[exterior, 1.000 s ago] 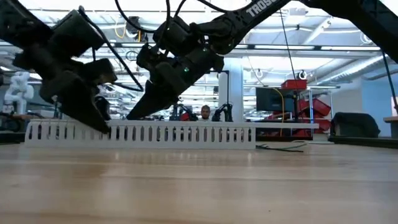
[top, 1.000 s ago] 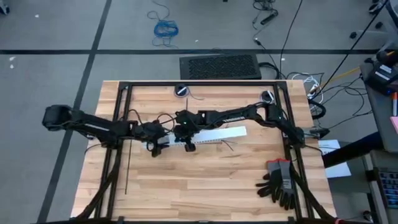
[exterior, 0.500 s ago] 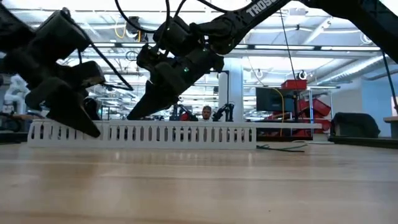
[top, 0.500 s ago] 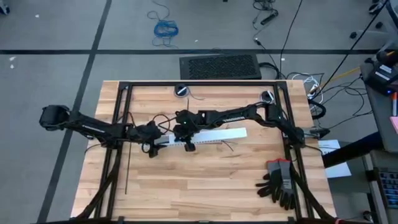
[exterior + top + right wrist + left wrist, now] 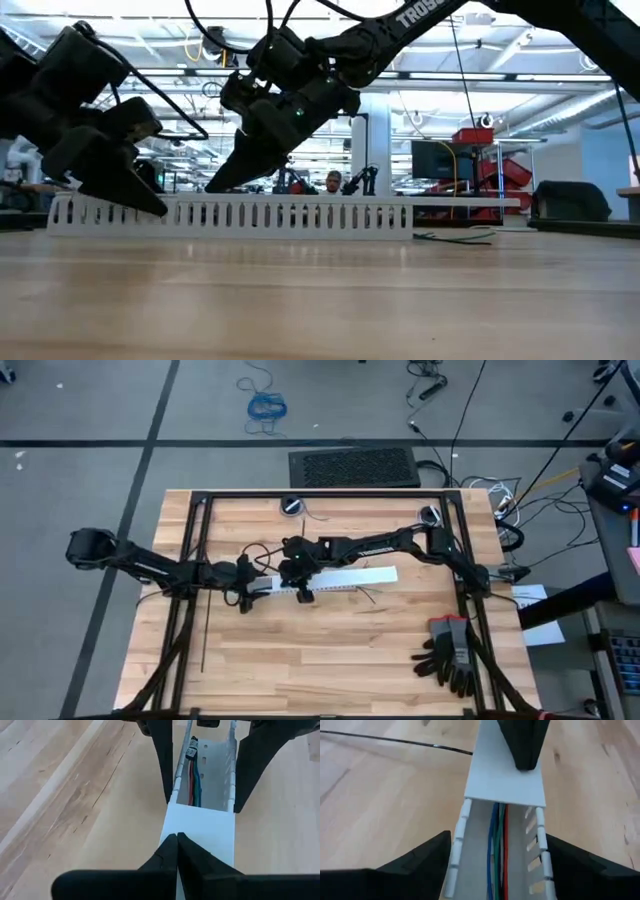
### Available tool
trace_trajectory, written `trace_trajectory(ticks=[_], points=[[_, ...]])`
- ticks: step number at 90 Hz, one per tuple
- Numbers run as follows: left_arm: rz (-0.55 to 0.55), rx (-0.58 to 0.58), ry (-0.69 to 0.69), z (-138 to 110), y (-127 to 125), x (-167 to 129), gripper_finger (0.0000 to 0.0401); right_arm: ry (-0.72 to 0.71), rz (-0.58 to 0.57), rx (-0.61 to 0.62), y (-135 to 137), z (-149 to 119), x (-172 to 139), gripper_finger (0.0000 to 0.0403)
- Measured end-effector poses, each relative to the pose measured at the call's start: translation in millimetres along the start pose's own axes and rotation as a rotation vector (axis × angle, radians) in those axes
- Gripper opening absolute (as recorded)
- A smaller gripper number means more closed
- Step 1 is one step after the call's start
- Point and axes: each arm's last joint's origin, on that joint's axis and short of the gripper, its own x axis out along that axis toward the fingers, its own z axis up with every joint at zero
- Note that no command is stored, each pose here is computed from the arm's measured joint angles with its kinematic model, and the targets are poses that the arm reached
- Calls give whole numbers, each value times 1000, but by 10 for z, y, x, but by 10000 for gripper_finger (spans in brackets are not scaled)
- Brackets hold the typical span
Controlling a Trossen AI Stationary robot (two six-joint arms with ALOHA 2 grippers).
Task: Ziptie cables
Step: Close the cable duct
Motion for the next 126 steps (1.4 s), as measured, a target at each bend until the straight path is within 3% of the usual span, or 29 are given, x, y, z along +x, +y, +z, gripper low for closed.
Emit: trace_trajectory(ticks=[16,40,60,80,109,126], points=[[1,-4,29,-30,1,32,258,-15,-9,-14,-16,160,-76,0],[7,-15,37,-39,-5,38,253,69,-41,-48,0,428,-337,0],[8,-12,43,-44,-4,38,253,149,-25,-39,-9,318,-265,0],[12,-17,65,-69,-1,50,253,63,-14,-61,-66,300,-67,0],[17,-43,76,-92,0,91,253,-32,-52,-104,-87,377,-21,0],[19,-43,76,-94,1,91,253,-23,-150,-163,46,624,-425,0]])
